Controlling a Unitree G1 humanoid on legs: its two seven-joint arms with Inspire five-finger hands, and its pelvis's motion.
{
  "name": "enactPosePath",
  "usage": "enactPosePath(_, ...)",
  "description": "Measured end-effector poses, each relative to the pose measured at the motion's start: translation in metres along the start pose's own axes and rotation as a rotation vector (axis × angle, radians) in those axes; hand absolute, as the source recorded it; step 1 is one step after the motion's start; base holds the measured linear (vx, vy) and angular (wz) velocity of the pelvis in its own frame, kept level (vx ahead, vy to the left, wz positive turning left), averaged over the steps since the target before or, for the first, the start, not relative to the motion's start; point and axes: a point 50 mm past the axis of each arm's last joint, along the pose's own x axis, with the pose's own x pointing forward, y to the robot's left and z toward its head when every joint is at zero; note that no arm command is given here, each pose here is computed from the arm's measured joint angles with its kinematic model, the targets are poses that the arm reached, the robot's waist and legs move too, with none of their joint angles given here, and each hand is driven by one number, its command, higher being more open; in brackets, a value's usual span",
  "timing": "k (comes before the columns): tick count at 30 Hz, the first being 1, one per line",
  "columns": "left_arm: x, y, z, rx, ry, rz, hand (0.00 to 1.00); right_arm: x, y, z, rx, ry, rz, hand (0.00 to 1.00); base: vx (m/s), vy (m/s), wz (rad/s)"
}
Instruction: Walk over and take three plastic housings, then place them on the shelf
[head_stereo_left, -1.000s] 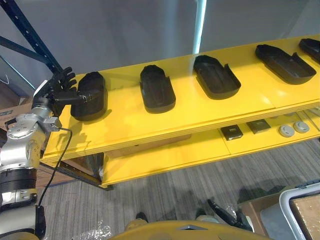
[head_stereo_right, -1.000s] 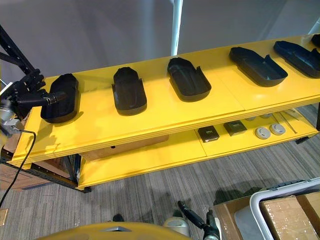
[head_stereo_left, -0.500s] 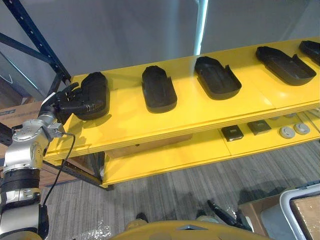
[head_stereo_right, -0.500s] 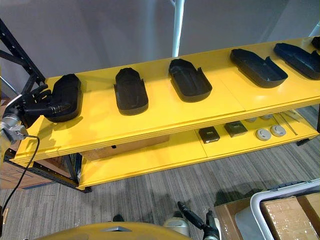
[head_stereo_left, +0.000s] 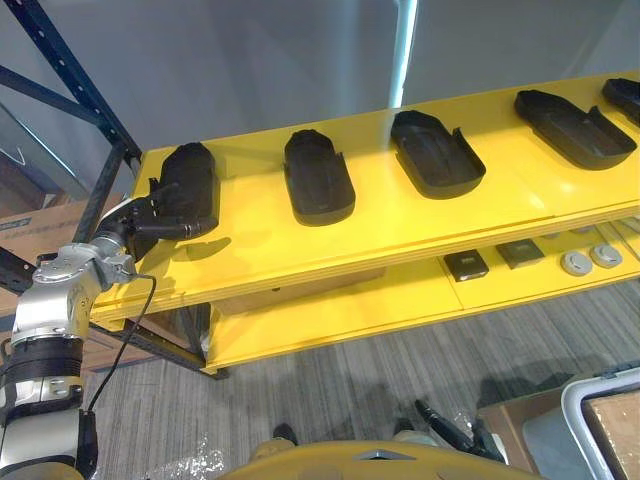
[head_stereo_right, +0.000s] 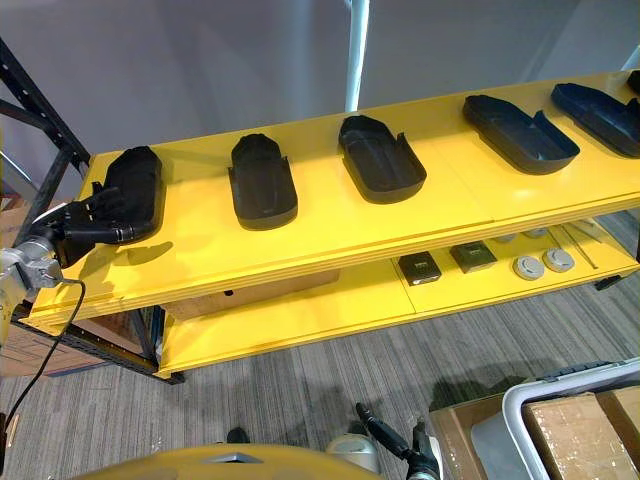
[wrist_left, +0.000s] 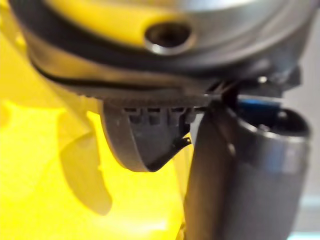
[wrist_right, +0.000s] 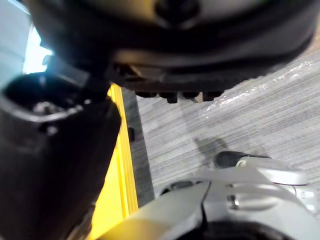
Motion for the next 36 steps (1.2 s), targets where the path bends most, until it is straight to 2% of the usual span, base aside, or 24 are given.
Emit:
enactPosePath(20, -0.001, 0.0, -0.004, 0.096, 0.053, -0.054, 1.0, 0.001, -0.003, 0.001, 0.007, -0.001, -0.013, 1.0, 0.0, 0.0, 0.01)
enactPosePath(26, -0.001, 0.0, -0.004, 0.104, 0.046, -0.025, 1.0, 0.001, -0.003, 0.001, 0.008, 0.0, -0.014, 1.0, 0.0, 0.0, 0.0)
enactPosePath(29, 0.0, 0.0, 0.002, 0.089, -0.03, 0.034, 1.0, 0.001, -0.003, 0.0, 0.008, 0.003, -0.014, 1.0, 0.0, 0.0, 0.0)
enactPosePath(31, -0.002, -0.002, 0.017, 0.095, -0.136, 0.097, 1.0, 0.001, -0.004, -0.002, 0.007, 0.012, -0.014, 1.0, 0.0, 0.0, 0.0)
enactPosePath(33, -0.012, -0.011, 0.054, 0.08, -0.382, 0.157, 1.0, 0.0, -0.004, -0.005, 0.007, 0.018, -0.015, 1.0, 0.0, 0.0, 0.0)
enactPosePath(35, -0.02, -0.017, 0.076, 0.085, -0.521, 0.172, 1.0, 0.0, -0.004, -0.006, 0.006, 0.02, -0.015, 1.0, 0.0, 0.0, 0.0)
enactPosePath(36, -0.03, -0.026, 0.099, 0.063, -0.675, 0.163, 1.0, 0.0, -0.004, -0.007, 0.005, 0.025, -0.014, 1.0, 0.0, 0.0, -0.04)
